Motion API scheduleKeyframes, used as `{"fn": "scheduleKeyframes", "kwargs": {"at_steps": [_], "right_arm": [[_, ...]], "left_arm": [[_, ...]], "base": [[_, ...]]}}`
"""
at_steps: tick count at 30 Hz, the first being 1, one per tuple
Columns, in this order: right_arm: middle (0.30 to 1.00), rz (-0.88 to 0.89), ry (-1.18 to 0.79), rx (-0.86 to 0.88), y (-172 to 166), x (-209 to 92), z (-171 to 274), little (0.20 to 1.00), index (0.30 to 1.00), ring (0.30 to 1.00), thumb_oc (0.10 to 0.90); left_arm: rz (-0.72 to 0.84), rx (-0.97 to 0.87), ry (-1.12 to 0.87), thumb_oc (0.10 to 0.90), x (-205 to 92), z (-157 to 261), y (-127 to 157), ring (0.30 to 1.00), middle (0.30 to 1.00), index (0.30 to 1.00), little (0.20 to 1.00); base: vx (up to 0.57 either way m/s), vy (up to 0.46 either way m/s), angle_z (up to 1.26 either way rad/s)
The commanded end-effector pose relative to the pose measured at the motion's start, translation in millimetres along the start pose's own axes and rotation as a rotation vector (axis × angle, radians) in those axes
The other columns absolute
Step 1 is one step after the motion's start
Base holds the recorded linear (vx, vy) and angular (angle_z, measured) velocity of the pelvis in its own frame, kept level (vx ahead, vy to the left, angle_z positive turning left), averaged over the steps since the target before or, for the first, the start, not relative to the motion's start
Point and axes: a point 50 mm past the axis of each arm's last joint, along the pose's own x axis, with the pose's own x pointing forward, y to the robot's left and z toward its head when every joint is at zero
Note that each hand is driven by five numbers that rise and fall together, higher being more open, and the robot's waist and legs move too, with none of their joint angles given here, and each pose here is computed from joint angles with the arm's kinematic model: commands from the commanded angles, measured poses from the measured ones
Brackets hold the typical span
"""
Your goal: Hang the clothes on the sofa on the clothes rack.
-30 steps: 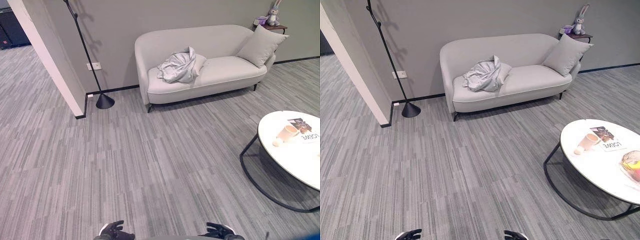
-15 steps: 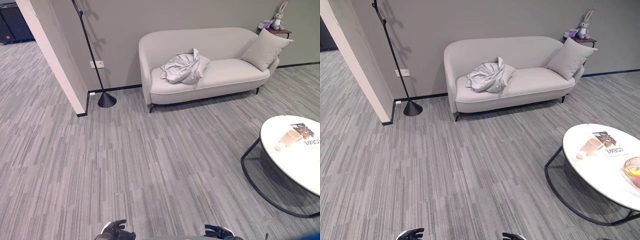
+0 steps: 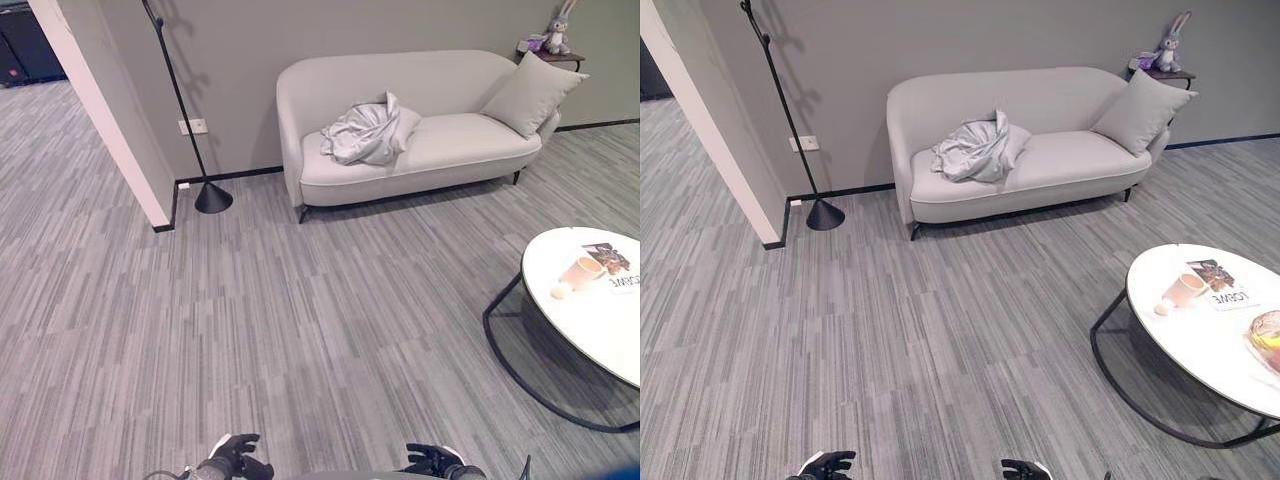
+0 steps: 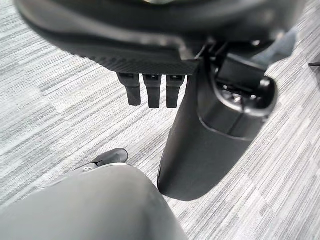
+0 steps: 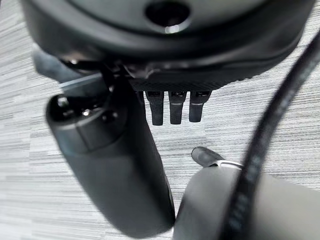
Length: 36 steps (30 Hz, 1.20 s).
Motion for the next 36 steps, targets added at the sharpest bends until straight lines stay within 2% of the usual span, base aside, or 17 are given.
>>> {"fn": "scheduleKeyframes", "kwargs": {"at_steps": [1,5,11,12,14,17,21,25,27,28,29,30,34,36], "right_arm": [[0.9,0.055,0.044,-0.033,20,2,-3,0.9,0.9,0.9,0.8],[0.9,0.05,0.011,-0.006,17,3,6,0.9,0.9,0.9,0.8],[0.9,0.033,-0.042,0.176,9,2,10,0.9,0.9,0.9,0.8],[0.9,0.014,-0.043,0.288,2,1,9,0.9,0.9,0.9,0.8],[0.9,0.009,-0.041,0.337,0,1,8,0.9,0.9,0.9,0.8],[0.9,-0.001,-0.035,0.537,-5,0,2,0.9,0.9,0.9,0.8],[0.9,-0.06,0.096,0.694,-7,-7,-41,0.9,0.9,0.9,0.8],[0.9,-0.096,0.147,0.6,-16,-11,-53,0.9,0.9,0.9,0.8],[0.9,-0.095,0.153,0.474,-18,-11,-51,0.9,0.9,0.9,0.8],[0.9,-0.081,0.127,0.331,-21,-9,-41,0.9,0.9,0.9,0.8],[0.9,-0.08,0.126,0.331,-21,-9,-41,0.9,0.9,0.9,0.8],[0.9,-0.079,0.065,0.203,-28,-6,-19,0.9,0.9,0.9,0.8],[0.9,-0.103,0.016,0.07,-39,-3,10,0.9,0.9,0.9,0.8],[0.9,-0.108,-0.01,0.06,-42,-3,19,0.9,0.9,0.9,0.8]], "left_arm": [[-0.037,0.065,0.018,0.8,1,1,-10,0.9,0.9,0.9,0.9],[-0.046,0.087,0.03,0.8,1,0,-10,0.9,0.9,0.9,0.9],[-0.07,0.18,0.057,0.8,-1,-11,-10,0.9,0.9,0.9,0.9],[-0.072,0.207,0.037,0.8,0,-5,-9,0.9,0.9,0.9,0.9],[-0.075,0.217,0.026,0.8,1,-1,-10,0.9,0.9,0.9,0.9],[-0.065,0.286,-0.031,0.8,4,18,-6,0.9,0.9,0.9,0.9],[-0.059,0.291,-0.067,0.8,5,28,-8,0.9,0.9,0.9,0.9],[-0.057,0.208,-0.071,0.8,4,27,-13,0.9,0.9,0.9,0.9],[-0.058,0.169,-0.065,0.8,5,27,-14,0.9,0.9,0.9,0.9],[-0.069,0.152,-0.065,0.8,4,24,-14,0.9,0.9,0.9,0.9],[-0.069,0.152,-0.065,0.8,4,24,-14,0.9,0.9,0.9,0.9],[-0.054,0.152,-0.065,0.8,4,24,-8,0.9,0.9,0.9,0.9],[-0.031,0.152,-0.118,0.8,5,39,-4,0.9,0.9,0.9,0.9],[0.009,0.067,-0.108,0.8,4,33,4,0.9,0.9,0.9,0.9]], "base": [[0.06,0.145,0.15],[0.06,0.105,-0.03],[0.21,-0.051,-0.35],[0.27,-0.225,-0.95],[0.21,-0.137,-0.92],[0.34,-0.13,-0.58],[0.67,-0.322,-0.38],[0.58,-0.434,0.05],[0.77,-0.649,0.06],[0.64,-0.536,0.15],[0.71,-0.608,0.18],[0.31,-0.265,0.18],[0.31,-0.159,0.08],[0.49,-0.111,0.16]]}}
